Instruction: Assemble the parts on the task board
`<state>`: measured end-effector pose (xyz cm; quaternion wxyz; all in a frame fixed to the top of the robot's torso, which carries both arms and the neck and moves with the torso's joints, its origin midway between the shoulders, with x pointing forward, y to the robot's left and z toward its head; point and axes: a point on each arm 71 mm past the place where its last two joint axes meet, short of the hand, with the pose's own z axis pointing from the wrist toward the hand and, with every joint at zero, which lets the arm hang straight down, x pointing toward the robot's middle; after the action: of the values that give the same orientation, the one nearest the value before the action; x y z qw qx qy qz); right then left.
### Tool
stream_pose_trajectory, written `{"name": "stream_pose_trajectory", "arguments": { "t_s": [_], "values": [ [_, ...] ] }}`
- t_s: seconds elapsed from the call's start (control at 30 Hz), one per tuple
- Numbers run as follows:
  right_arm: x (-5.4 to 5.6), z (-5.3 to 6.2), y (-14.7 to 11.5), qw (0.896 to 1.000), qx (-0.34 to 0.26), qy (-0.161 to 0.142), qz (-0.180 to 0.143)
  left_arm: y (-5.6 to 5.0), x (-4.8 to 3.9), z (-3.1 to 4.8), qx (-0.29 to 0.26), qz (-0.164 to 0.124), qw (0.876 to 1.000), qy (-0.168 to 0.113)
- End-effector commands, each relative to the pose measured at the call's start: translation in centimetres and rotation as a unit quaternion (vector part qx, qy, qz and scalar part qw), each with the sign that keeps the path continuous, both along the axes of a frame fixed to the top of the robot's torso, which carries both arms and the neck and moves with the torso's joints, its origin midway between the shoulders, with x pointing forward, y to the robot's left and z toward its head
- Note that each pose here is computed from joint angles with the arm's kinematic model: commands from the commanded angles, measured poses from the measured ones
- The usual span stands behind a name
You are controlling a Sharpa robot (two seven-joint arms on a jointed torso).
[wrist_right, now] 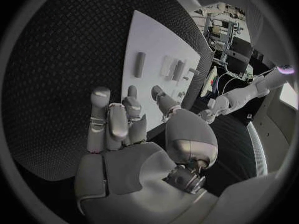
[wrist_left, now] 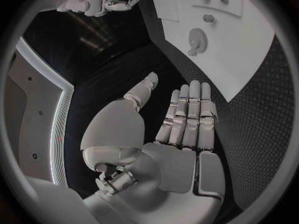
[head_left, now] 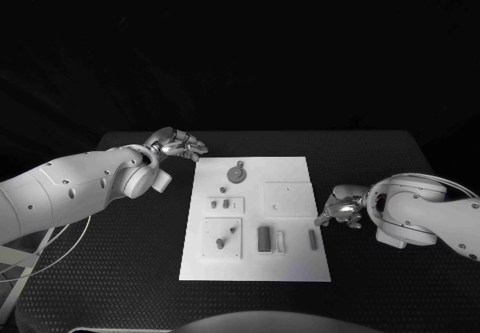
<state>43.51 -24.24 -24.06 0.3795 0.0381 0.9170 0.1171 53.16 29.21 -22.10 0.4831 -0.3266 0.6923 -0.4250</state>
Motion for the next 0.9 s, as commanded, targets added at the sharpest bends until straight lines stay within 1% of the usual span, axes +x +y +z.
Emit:
{"name": "stream_pose_trajectory", "arguments": {
  "t_s": [0.03, 0.23, 0.43, 0.77, 0.9],
  "values": [
    [-0.2, -0.6, -0.1, 1.0, -0.026, 0.006, 0.007, -0.2, 0.0, 0.11, -0.007, -0.005, 1.0, -0.003],
    [-0.6, -2.0, 0.4, 0.999, -0.028, 0.016, 0.011, -0.3, -0.01, 0.11, -0.008, -0.006, 1.0, -0.003],
    [-1.1, -3.1, 1.1, 0.999, -0.027, 0.028, 0.019, -0.2, -0.04, 0.1, -0.008, -0.006, 1.0, -0.002],
    [-1.5, -4.1, 2.0, 0.998, -0.026, 0.04, 0.029, -0.2, -0.07, 0.07, -0.008, -0.007, 1.0, 0.001],
    [-1.4, -4.4, 2.2, 0.998, -0.033, 0.036, 0.033, -0.2, -0.08, 0.06, -0.008, -0.007, 1.0, 0.002]
  ]
}}
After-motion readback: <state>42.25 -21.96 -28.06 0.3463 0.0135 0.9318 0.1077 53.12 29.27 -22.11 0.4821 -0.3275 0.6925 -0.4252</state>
